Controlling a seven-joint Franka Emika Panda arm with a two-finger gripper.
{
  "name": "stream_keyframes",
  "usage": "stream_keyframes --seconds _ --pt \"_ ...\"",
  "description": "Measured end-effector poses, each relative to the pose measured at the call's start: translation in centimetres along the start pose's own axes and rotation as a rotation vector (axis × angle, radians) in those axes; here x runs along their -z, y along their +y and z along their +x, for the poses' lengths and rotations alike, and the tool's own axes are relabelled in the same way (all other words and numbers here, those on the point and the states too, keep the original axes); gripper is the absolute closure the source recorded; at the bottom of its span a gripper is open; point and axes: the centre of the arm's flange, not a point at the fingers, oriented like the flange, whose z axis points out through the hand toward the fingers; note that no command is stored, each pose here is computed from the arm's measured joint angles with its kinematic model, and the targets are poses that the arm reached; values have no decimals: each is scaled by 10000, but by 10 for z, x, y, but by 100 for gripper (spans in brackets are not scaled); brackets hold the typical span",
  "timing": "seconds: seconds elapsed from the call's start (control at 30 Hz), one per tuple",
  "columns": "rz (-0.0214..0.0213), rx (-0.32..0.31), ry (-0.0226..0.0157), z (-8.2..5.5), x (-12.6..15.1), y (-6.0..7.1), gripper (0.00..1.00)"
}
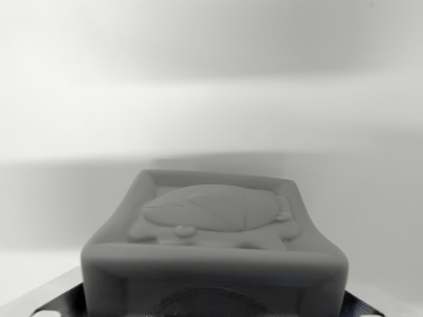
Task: Destack cube
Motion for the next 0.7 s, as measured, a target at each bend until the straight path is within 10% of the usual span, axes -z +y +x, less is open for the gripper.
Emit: stream_keyframes --seconds 0.5,0.53,0.7 --pt "9 13 14 0 -10 0 100" --pt "13 14 15 0 -10 0 0" --pt "17 15 18 0 -10 0 0"
